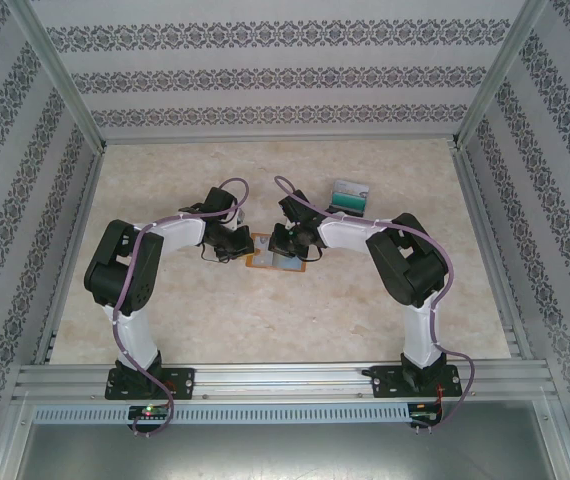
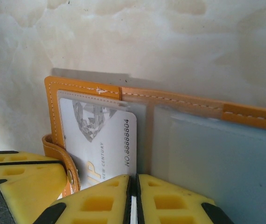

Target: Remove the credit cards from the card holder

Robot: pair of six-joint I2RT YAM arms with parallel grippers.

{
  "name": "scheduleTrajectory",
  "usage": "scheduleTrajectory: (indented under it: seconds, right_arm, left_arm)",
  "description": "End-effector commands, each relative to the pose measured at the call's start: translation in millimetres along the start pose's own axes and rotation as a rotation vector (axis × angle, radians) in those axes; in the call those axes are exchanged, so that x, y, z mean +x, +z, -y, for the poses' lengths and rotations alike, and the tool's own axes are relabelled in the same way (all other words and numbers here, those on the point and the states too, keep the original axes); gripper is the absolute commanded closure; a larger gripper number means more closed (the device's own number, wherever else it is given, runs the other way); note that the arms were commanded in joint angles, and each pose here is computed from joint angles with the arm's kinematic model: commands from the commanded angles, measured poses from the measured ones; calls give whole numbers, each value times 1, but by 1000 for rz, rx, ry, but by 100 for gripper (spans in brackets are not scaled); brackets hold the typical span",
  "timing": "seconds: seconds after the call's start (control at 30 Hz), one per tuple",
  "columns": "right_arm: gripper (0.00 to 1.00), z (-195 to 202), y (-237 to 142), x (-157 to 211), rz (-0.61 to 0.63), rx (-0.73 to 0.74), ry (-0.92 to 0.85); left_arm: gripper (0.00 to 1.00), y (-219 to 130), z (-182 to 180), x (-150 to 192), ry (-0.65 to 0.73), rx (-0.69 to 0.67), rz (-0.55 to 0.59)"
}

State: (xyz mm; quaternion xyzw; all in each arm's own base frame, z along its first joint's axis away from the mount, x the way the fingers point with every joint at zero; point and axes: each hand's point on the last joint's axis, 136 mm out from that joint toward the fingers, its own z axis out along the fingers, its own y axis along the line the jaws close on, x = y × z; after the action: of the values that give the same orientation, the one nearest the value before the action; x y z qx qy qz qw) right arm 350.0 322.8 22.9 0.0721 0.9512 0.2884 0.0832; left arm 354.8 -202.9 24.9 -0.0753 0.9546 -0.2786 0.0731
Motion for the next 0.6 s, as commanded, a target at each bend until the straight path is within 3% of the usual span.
scheduleTrajectory:
  seconds: [0.0, 0.33, 0.57]
  right_arm:
    - [87, -6, 6, 9, -44, -20, 14]
    - [84, 1, 11, 13, -65, -4, 60]
    - [100, 0, 7, 11, -45, -33, 57]
  left_arm:
    - [94, 14, -8, 14, -22, -49, -57]
    - [100, 17, -14, 19, -34, -85, -72]
    - [100, 17, -15, 20, -38, -90, -75]
